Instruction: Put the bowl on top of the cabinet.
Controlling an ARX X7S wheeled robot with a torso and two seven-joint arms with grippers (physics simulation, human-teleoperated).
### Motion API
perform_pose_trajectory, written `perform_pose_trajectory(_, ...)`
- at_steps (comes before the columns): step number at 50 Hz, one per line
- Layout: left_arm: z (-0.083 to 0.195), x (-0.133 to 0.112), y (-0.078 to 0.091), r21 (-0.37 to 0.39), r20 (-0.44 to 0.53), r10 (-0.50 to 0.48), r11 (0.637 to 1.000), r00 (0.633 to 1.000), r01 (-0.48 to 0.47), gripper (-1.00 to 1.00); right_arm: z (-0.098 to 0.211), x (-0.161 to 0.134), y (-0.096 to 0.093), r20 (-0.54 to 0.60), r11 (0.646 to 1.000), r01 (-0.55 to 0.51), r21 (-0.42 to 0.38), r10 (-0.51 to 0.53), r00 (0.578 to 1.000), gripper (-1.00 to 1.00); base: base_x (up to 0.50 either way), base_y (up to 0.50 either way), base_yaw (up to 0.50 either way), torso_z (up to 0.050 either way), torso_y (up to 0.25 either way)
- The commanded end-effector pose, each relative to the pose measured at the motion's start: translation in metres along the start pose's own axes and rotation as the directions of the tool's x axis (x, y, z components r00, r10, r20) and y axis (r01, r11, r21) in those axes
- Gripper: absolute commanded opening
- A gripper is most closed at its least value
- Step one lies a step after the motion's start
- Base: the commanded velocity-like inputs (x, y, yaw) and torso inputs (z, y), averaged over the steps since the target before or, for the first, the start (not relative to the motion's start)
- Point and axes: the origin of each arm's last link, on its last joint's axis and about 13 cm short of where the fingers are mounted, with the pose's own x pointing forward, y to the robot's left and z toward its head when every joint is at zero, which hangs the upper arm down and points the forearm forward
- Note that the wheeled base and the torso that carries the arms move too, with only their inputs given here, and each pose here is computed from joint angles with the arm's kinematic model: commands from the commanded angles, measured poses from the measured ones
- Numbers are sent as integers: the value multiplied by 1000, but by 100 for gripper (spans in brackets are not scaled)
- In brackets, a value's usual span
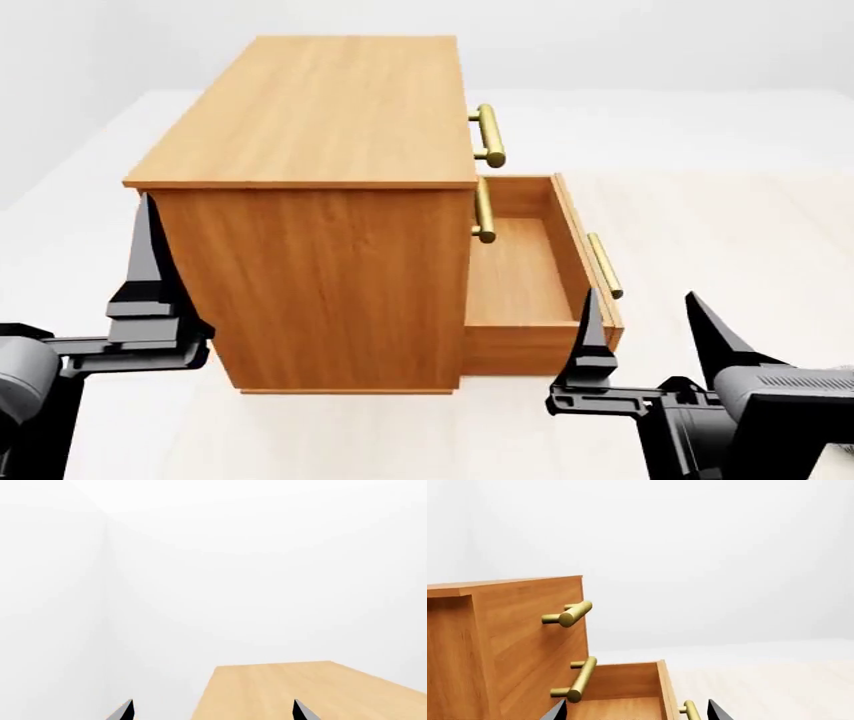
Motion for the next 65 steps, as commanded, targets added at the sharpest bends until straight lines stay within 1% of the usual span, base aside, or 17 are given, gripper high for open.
perform_pose_trajectory(1,0,0,0,0,1,-2,1000,1000,2,100,0,-1,0,5,1000,-13,16,13,1000,100,98,0,0,0,0)
perform_pose_trajectory(3,0,0,0,0,1,-2,1000,1000,2,100,0,-1,0,13,1000,-13,-15,13,1000,100,500,0,0,0,0)
perform_pose_trajectory(8,0,0,0,-2,1,-4,1000,1000,4,100,1,-1,0,12,1000,-12,-6,12,1000,100,500,0,0,0,0)
perform_pose_trajectory(11,0,0,0,-1,0,-5,1000,1000,5,100,0,1,-1,-6,999,13,-32,-13,1000,100,462,0,0,0,0)
perform_pose_trajectory(12,0,0,0,-1,0,-5,1000,1000,5,100,-1,1,-1,-9,1000,9,-25,-9,1000,100,312,0,0,0,0)
perform_pose_trajectory(17,1,0,0,-2,1,-5,1000,1000,5,100,0,0,-1,-5,1000,3,-23,-3,1000,100,0,0,0,0,0)
perform_pose_trajectory(18,1,0,0,-2,1,-5,1000,1000,5,100,0,0,0,-13,1000,-2,-5,2,1000,100,0,0,0,0,0)
perform_pose_trajectory(20,1,0,-1,-3,0,-6,1000,1000,6,100,0,1,-1,-16,1000,-4,-5,4,1000,100,0,-39,0,0,0)
perform_pose_trajectory(23,1,0,-1,-2,0,-8,1000,1000,8,100,0,1,-1,-10,1000,2,-15,-2,1000,100,0,-451,0,0,0)
perform_pose_trajectory(24,1,0,-1,-3,0,-9,1000,1000,9,100,1,0,0,-9,1000,2,-1,-2,1000,100,0,-254,0,0,0)
perform_pose_trajectory(25,1,0,-1,-2,0,-9,1000,1000,9,100,1,0,0,-10,1000,4,-5,-4,1000,100,0,-70,0,0,0)
perform_pose_trajectory(26,0,0,-1,-1,0,-8,1000,1000,8,100,0,1,0,-8,1000,5,-31,-5,1000,100,0,0,0,0,0)
perform_pose_trajectory(39,1,-1,0,-1,3,-5,1000,1000,5,100,4,3,1,-11,999,17,-39,-18,1000,100,0,0,0,0,0)
perform_pose_trajectory(42,1,-1,0,0,4,-5,1000,1000,5,100,5,6,0,-25,996,37,-78,-39,999,100,0,0,0,0,0)
perform_pose_trajectory(43,1,-1,0,-1,3,-5,1000,1000,5,100,6,7,0,-24,997,35,-75,-37,999,100,0,0,0,0,0)
perform_pose_trajectory(48,1,0,0,1,4,-4,1000,1000,4,100,12,11,-4,-17,992,59,-114,-61,998,100,0,0,0,0,0)
perform_pose_trajectory(65,1,0,1,0,3,-1,1000,1000,1,100,25,22,-29,-6,967,189,-169,-193,981,100,0,0,0,0,0)
